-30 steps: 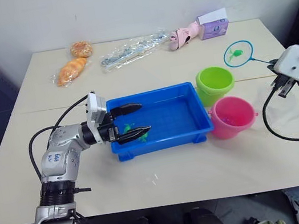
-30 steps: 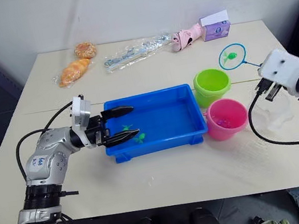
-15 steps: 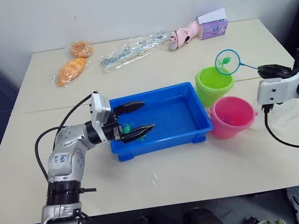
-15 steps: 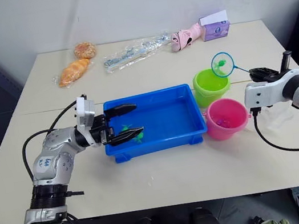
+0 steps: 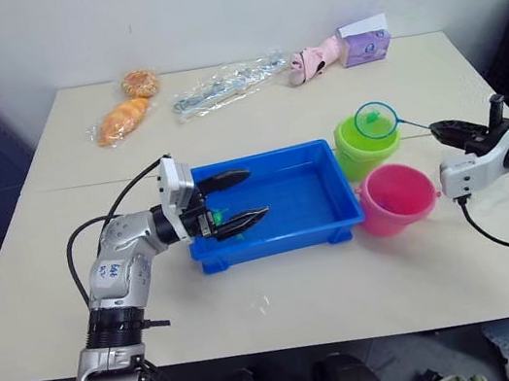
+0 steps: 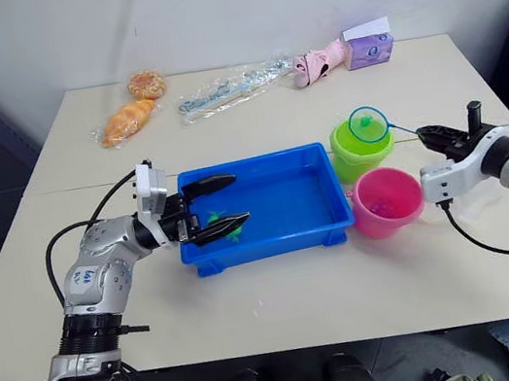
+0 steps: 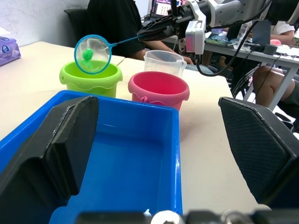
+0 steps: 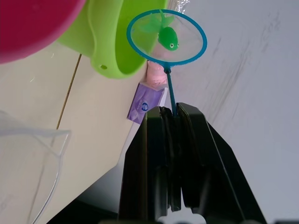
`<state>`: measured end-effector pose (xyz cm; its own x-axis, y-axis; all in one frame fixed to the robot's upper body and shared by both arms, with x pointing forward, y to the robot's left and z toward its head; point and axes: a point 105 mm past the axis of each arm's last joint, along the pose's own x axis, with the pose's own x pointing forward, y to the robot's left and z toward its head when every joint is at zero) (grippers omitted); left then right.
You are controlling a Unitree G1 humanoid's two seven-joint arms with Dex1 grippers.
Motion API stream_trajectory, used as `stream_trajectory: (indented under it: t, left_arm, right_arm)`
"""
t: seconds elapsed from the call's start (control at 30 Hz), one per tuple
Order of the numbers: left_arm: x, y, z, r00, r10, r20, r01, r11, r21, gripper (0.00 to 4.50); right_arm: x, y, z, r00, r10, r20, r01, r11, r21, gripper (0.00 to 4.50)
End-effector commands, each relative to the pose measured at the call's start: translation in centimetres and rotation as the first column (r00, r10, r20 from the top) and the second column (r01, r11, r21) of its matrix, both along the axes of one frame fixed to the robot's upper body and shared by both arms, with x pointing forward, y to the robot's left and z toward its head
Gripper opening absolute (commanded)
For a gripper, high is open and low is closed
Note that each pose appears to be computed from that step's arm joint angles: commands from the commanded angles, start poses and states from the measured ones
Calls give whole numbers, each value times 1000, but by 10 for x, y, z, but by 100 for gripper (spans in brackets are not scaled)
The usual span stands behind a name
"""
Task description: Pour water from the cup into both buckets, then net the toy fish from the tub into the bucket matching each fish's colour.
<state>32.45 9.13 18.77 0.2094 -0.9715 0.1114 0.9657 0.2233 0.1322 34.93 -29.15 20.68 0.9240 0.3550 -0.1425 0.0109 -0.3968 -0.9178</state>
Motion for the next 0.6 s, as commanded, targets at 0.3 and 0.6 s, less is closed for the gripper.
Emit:
stream_trajectory:
  t: [0.3,0.6]
  left_arm:
    - [1,-2,6,999,10,32,-10,1000,-19,443]
    - [3,-5,3,999,4,32,-4,1000,-23,443]
  right_arm:
    - [0,-8,18,998,-33,55,34,999,-20,0]
    - [-3,-5,37,995,-2,103,6,999,-44,0]
